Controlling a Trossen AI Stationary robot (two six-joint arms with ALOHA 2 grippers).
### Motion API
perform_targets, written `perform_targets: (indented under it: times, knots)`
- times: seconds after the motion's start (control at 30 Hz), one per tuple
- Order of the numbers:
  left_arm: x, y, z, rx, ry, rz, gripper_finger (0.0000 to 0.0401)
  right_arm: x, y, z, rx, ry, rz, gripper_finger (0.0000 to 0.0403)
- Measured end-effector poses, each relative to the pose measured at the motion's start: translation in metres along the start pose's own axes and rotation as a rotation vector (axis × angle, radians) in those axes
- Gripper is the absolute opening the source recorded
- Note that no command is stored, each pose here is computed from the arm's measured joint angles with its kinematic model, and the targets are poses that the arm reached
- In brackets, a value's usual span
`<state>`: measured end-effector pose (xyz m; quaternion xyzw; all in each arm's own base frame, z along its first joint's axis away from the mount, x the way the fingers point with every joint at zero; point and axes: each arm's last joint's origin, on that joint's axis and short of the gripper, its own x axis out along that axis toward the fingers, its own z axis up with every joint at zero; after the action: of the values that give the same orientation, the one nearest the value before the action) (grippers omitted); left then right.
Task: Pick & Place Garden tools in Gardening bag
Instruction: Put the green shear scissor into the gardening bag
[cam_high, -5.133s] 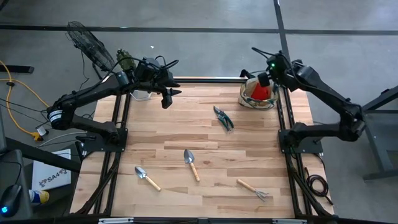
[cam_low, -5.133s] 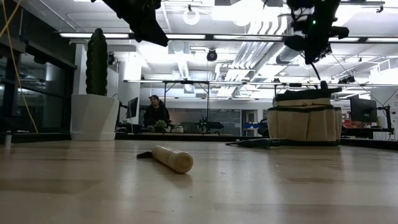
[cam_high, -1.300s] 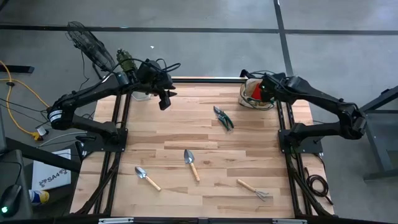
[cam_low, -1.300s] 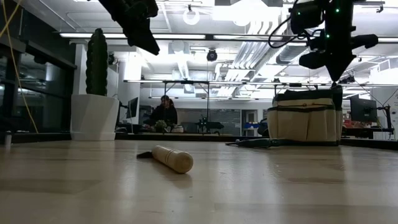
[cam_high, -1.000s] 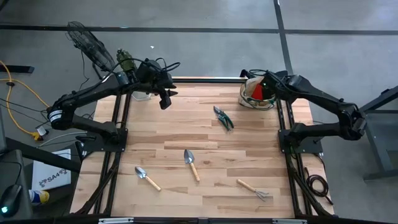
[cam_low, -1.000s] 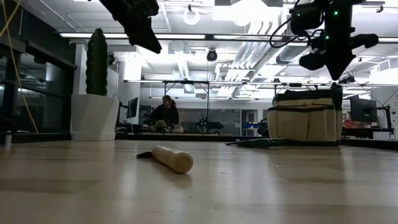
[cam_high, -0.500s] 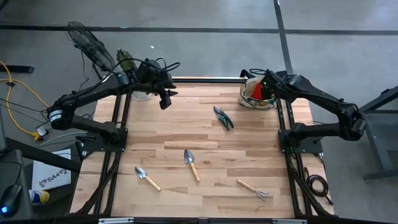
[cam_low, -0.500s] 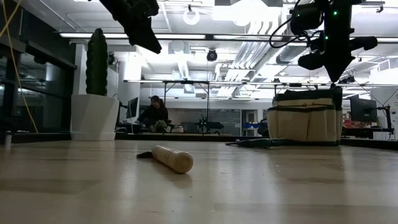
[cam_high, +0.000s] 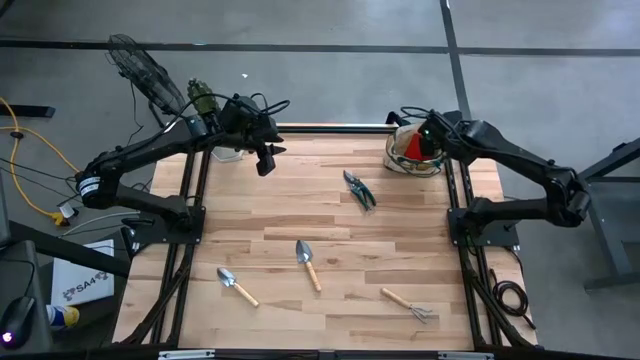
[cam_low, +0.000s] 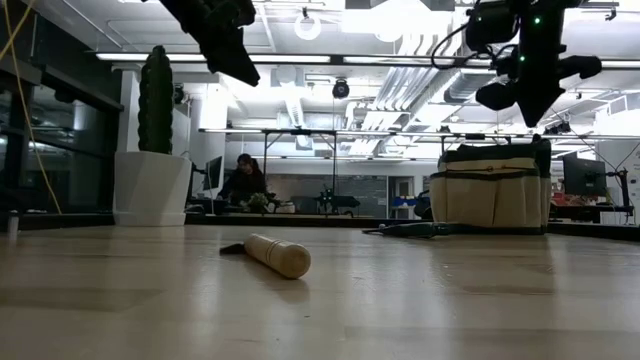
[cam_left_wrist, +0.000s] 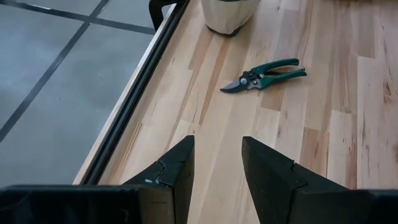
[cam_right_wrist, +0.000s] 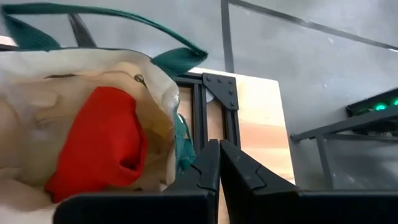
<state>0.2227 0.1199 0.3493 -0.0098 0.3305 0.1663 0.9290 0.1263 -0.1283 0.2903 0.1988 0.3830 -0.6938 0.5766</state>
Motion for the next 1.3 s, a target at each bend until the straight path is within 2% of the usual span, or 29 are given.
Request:
perform_targets:
  times: [0.23,0.47,0.6,0.8,0.97,1.1,1.2,1.3]
  knots:
    - [0.005,-0.002,-0.002,0.048,-0.035,-0.063,0.0129,-0.021,-0.001,-0.007,-0.016,-0.078,0.11,0.0002]
    - [0.038,-0.007,-0.03,0.094,-0.113,-0.134,0.0129,-0.041,-0.004,-0.018,-0.051,-0.119,0.235,0.0009]
    - [0.052,-0.016,-0.042,0.147,-0.209,-0.224,0.0129,-0.047,-0.002,-0.023,-0.093,-0.135,0.274,0.0033]
    - [0.057,-0.032,-0.042,0.222,-0.245,-0.229,0.0129,-0.054,0.006,-0.029,-0.155,-0.133,0.345,0.0084]
    - [0.063,-0.038,-0.043,0.241,-0.22,-0.182,0.0129,-0.061,0.02,-0.035,-0.171,-0.044,0.51,0.0117]
    - [0.069,-0.037,-0.046,0.224,-0.188,-0.166,0.0129,-0.07,0.041,-0.042,-0.185,0.021,0.653,0.0125]
    - [0.069,-0.037,-0.047,0.215,-0.174,-0.165,0.0129,-0.075,0.06,-0.05,-0.232,0.04,0.712,0.0124]
    - [0.07,-0.037,-0.048,0.21,-0.158,-0.164,0.0129,-0.078,0.082,-0.061,-0.252,0.059,0.724,0.0122]
